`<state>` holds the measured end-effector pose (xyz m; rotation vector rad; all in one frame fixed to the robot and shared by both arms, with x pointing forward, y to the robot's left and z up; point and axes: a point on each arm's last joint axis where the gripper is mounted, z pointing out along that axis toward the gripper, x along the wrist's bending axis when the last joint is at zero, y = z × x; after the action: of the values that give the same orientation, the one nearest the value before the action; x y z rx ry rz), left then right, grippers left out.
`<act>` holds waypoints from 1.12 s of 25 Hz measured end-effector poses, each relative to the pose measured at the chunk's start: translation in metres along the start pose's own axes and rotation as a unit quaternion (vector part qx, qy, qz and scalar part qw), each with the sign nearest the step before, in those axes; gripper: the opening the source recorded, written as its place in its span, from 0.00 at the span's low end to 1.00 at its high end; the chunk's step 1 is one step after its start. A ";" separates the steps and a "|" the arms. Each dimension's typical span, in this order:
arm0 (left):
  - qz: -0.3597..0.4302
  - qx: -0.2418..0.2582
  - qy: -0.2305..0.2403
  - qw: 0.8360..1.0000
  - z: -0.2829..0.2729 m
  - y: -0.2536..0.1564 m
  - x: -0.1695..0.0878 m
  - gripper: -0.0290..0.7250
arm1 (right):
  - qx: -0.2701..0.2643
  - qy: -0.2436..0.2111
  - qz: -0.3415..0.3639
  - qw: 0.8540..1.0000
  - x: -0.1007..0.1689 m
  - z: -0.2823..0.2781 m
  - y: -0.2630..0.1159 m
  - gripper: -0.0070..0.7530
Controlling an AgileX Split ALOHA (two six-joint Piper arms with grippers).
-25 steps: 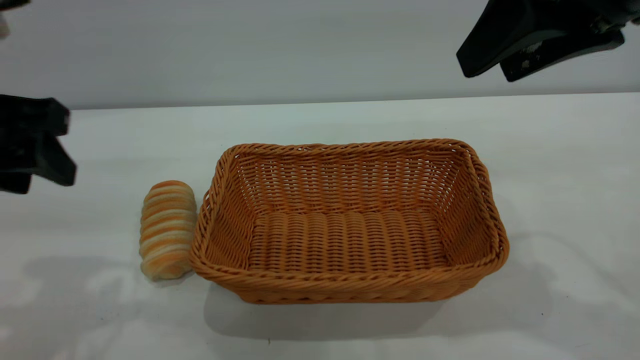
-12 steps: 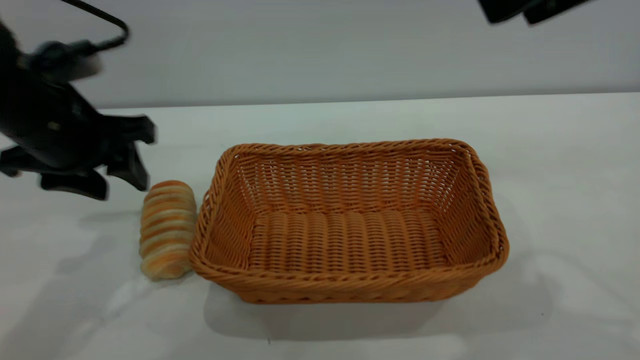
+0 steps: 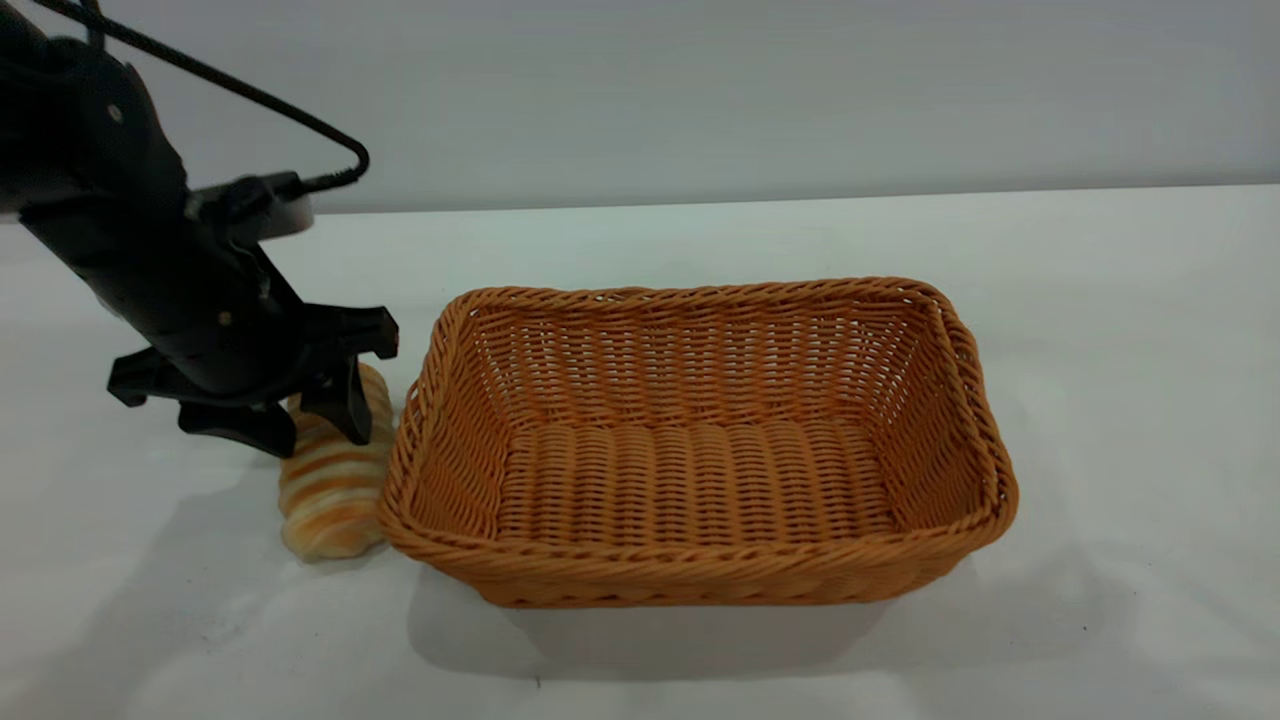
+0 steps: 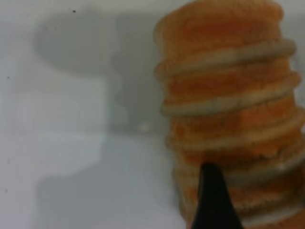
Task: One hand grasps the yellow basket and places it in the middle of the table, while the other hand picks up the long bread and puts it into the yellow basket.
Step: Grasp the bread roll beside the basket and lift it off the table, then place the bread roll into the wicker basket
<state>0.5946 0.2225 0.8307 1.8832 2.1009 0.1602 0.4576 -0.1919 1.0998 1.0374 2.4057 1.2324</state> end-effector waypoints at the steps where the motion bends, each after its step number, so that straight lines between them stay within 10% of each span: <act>1: -0.001 -0.004 0.001 1.000 0.002 0.000 0.000 0.72 | 0.001 0.001 -0.001 1.000 0.000 0.000 0.000 0.67; 7: -0.008 -0.016 0.005 1.000 0.016 -0.001 0.003 0.62 | 0.003 0.002 -0.010 1.000 0.000 0.000 -0.001 0.67; 14: -0.005 -0.018 0.005 1.000 0.019 -0.001 0.003 0.13 | 0.003 0.003 -0.012 1.000 0.000 0.000 -0.001 0.67; 28: 0.035 -0.116 -0.041 0.992 -0.079 0.029 -0.025 0.12 | 0.007 0.007 -0.011 1.000 0.001 0.000 -0.002 0.67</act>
<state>0.6002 0.2115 0.9178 1.7945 1.8741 0.3235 0.4560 -0.1916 1.0982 1.0054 2.4341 1.2212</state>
